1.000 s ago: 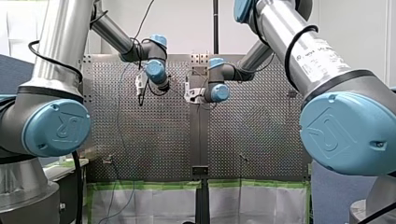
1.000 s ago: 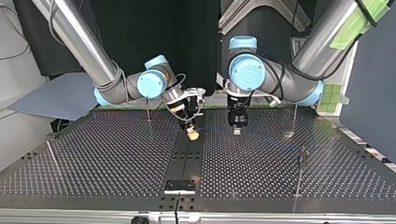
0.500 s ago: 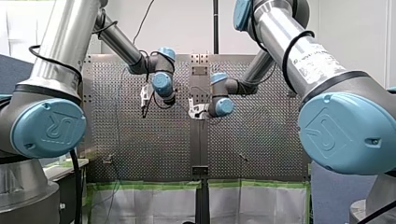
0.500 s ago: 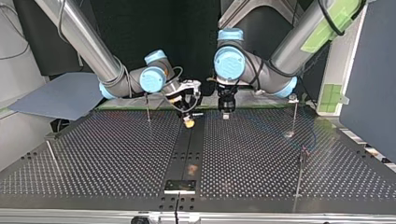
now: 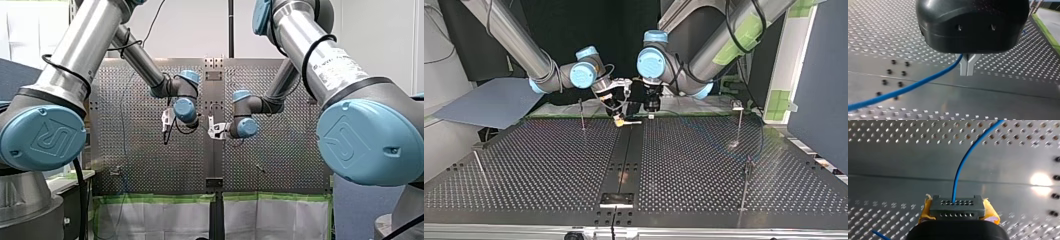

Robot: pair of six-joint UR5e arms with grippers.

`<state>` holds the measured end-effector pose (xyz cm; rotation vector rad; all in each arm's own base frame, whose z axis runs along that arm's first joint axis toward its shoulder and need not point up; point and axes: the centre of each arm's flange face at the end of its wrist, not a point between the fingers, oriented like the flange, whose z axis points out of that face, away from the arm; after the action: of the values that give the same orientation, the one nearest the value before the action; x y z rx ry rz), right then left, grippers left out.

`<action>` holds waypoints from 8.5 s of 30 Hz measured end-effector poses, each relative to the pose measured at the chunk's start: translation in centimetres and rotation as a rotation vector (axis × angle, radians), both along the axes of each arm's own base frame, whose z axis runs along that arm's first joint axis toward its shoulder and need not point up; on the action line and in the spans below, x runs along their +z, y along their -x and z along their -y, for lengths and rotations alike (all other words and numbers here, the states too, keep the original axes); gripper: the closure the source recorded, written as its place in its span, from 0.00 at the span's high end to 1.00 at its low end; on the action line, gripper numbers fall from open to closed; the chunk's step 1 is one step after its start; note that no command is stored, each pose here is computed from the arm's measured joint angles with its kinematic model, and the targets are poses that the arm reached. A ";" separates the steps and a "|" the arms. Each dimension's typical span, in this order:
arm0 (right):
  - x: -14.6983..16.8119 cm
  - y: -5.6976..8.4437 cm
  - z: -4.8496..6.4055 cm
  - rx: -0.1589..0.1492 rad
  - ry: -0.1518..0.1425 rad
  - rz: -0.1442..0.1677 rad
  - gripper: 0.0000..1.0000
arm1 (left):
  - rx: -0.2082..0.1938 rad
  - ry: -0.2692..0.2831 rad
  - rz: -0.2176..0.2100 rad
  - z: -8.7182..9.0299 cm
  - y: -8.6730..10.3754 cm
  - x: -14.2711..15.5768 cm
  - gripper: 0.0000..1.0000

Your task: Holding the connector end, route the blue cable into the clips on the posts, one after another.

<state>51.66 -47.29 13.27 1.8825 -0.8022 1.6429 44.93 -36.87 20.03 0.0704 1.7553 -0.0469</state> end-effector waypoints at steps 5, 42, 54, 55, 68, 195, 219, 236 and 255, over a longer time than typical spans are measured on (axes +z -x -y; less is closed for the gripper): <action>-2.9 1.4 -0.1 -0.031 -0.010 -0.021 0.00 | 0.002 0.009 -0.008 0.7 -0.2 -2.7 0.00; -18.0 10.6 -2.0 -0.152 -0.048 -0.055 0.00 | -0.100 -0.021 -0.084 5.1 3.5 -21.1 0.00; -19.7 14.7 -2.7 -0.197 -0.028 -0.039 0.00 | -0.135 0.042 -0.021 7.7 5.0 -20.8 0.00; -19.7 14.9 -2.7 -0.200 -0.023 -0.036 0.00 | -0.139 0.048 -0.017 7.8 5.1 -20.7 0.00; -20.1 18.3 -2.2 -0.209 0.007 -0.013 0.00 | -0.176 0.067 -0.010 10.8 5.3 -21.3 0.00; -21.5 31.9 10.9 -0.316 -0.050 -0.002 0.00 | -0.280 0.196 -0.029 26.6 -4.7 -29.3 0.00; -20.9 31.1 15.2 -0.304 -0.018 -0.016 0.00 | -0.286 0.244 0.001 24.9 -9.5 -27.7 0.00; -19.4 29.8 17.4 -0.270 0.017 0.003 0.00 | -0.272 0.309 0.020 25.3 -11.2 -26.0 0.00; -19.3 29.5 19.5 -0.267 0.026 0.009 0.00 | -0.234 0.296 0.029 23.3 -14.3 -24.9 0.00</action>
<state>22.14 -66.77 -6.04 1.6698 -0.9845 1.4896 59.22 -60.14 -4.83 0.0593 1.6870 -0.4726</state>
